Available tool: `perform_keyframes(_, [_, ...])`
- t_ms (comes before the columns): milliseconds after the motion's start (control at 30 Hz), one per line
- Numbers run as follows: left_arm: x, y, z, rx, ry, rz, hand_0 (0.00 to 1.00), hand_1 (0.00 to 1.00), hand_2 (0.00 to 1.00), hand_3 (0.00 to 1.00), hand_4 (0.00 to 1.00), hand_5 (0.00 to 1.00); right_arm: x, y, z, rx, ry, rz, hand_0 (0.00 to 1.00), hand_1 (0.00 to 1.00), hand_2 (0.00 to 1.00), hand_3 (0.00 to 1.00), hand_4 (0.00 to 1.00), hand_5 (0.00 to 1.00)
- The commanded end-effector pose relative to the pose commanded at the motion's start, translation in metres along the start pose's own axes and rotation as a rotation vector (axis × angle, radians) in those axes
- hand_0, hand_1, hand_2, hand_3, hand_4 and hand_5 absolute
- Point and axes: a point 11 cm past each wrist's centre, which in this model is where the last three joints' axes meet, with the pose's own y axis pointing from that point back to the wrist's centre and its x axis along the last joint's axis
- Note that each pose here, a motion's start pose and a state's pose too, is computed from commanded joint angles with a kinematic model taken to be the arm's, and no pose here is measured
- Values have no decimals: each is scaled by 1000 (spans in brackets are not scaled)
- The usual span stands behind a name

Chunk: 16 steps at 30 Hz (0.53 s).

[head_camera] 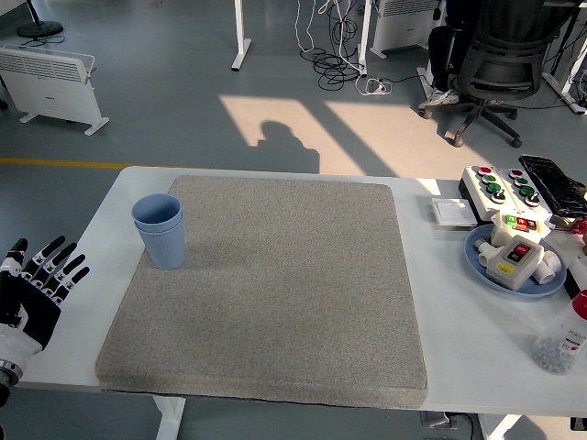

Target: Push cup pick cup insert cup

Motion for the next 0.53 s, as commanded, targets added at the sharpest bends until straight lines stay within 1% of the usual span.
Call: perform_keyframes(533, [6,2,0,-8,-1,29,804,821,844,789,657,998,-1,0,2,-3,6,-2,688,621,656,583,104,453])
